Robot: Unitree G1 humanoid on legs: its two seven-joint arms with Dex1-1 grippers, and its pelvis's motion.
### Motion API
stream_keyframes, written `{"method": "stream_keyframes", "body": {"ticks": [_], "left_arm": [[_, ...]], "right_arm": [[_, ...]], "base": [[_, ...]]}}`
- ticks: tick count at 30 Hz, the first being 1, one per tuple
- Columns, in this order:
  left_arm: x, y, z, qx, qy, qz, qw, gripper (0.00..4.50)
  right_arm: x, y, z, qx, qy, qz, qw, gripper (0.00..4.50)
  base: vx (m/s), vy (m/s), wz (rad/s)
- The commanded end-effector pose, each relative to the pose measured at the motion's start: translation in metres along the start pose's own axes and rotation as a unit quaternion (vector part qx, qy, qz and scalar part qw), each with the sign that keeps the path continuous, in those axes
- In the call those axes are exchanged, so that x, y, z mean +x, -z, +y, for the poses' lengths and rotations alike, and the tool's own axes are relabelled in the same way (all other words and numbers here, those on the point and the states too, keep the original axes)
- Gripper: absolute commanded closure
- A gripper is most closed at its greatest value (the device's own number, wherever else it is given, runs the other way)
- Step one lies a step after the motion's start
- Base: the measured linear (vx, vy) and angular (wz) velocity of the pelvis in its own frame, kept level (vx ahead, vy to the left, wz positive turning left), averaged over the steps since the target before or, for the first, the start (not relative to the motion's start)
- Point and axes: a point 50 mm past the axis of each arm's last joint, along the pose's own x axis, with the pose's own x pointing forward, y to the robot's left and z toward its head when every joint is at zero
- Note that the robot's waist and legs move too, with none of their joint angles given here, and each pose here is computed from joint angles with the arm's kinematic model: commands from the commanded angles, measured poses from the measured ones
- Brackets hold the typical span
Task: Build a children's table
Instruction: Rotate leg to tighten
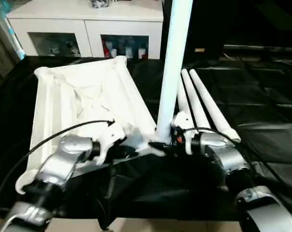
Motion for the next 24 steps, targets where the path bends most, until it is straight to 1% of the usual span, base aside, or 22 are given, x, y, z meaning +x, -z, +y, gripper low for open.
{"method": "stream_keyframes", "body": {"ticks": [1,2,3,4,5,6,7,8,9,10,11,12,14,16,17,18,19,21,24], "left_arm": [[0.01,-0.001,0.001,-0.02,-0.019,-0.01,1.0,4.5],[0.016,-0.004,0.005,-0.03,-0.046,-0.013,0.998,4.5],[0.024,-0.007,0.008,-0.042,-0.074,-0.015,0.996,4.5],[0.032,-0.011,0.011,-0.053,-0.099,-0.018,0.994,4.5],[0.04,-0.016,0.012,-0.066,-0.12,-0.024,0.99,4.5],[0.046,-0.02,0.013,-0.073,-0.132,-0.028,0.988,4.5],[0.046,-0.02,0.013,-0.073,-0.132,-0.028,0.988,4.5],[0.053,-0.025,0.013,-0.077,-0.145,-0.032,0.986,4.5],[0.053,-0.025,0.013,-0.077,-0.145,-0.032,0.986,4.5],[0.059,-0.03,0.013,-0.079,-0.15,-0.035,0.985,4.5],[0.063,-0.033,0.011,-0.075,-0.151,-0.037,0.985,4.5],[0.063,-0.033,0.011,-0.075,-0.151,-0.037,0.985,4.5],[0.067,-0.037,0.008,-0.064,-0.139,-0.043,0.987,4.5],[0.067,-0.037,0.007,-0.059,-0.133,-0.044,0.988,4.5],[0.063,-0.034,0.007,-0.053,-0.124,-0.043,0.99,4.5],[0.062,-0.033,0.008,-0.052,-0.122,-0.042,0.99,4.5],[0.061,-0.032,0.008,-0.053,-0.122,-0.04,0.99,4.5],[0.058,-0.029,0.009,-0.049,-0.113,-0.04,0.992,4.5],[0.049,-0.023,0.009,-0.041,-0.092,-0.033,0.994,4.5]], "right_arm": [[0.004,0.01,-0.002,0.01,0.044,0.032,0.998,1.75],[0.007,0.013,-0.004,0.019,0.083,0.04,0.996,1.75],[0.011,0.015,-0.007,0.041,0.13,0.041,0.99,1.75],[0.014,0.016,-0.009,0.064,0.167,0.04,0.983,1.75],[0.019,0.017,-0.01,0.095,0.208,0.037,0.973,1.75],[0.022,0.018,-0.01,0.115,0.231,0.037,0.965,1.75],[0.022,0.018,-0.01,0.115,0.231,0.037,0.965,1.75],[0.028,0.016,-0.006,0.127,0.241,0.035,0.962,1.75],[0.028,0.016,-0.006,0.127,0.241,0.035,0.962,1.75],[0.036,0.013,-0.001,0.126,0.238,0.034,0.962,1.75],[0.043,0.009,0.003,0.114,0.23,0.031,0.966,1.75],[0.043,0.009,0.003,0.114,0.23,0.031,0.966,1.75],[0.05,0.001,0.009,0.11,0.213,0.016,0.971,1.06],[0.052,-0.002,0.01,0.113,0.206,0.008,0.972,1.0],[0.052,-0.004,0.009,0.109,0.191,-0.002,0.976,1.0],[0.052,-0.005,0.009,0.106,0.188,-0.003,0.976,0.85],[0.052,-0.005,0.009,0.103,0.184,-0.005,0.978,0.6],[0.05,-0.006,0.009,0.097,0.166,-0.009,0.981,0.58],[0.045,-0.007,0.01,0.078,0.113,-0.015,0.99,0.58]], "base": [[0.0,0.0,0.0],[0.0,0.0,0.0],[0.0,0.0,0.0],[0.0,0.0,0.0],[0.0,0.0,0.0],[0.0,0.0,0.0],[0.0,0.0,0.0],[0.0,0.0,0.0],[0.0,0.0,0.0],[0.0,0.0,0.0],[0.0,0.0,0.0],[0.0,0.0,0.0],[0.0,0.0,0.0],[0.0,0.0,0.0],[0.0,0.0,0.0],[0.0,0.0,0.0],[0.0,0.0,0.0],[0.0,0.0,0.0],[0.0,0.0,0.0]]}}
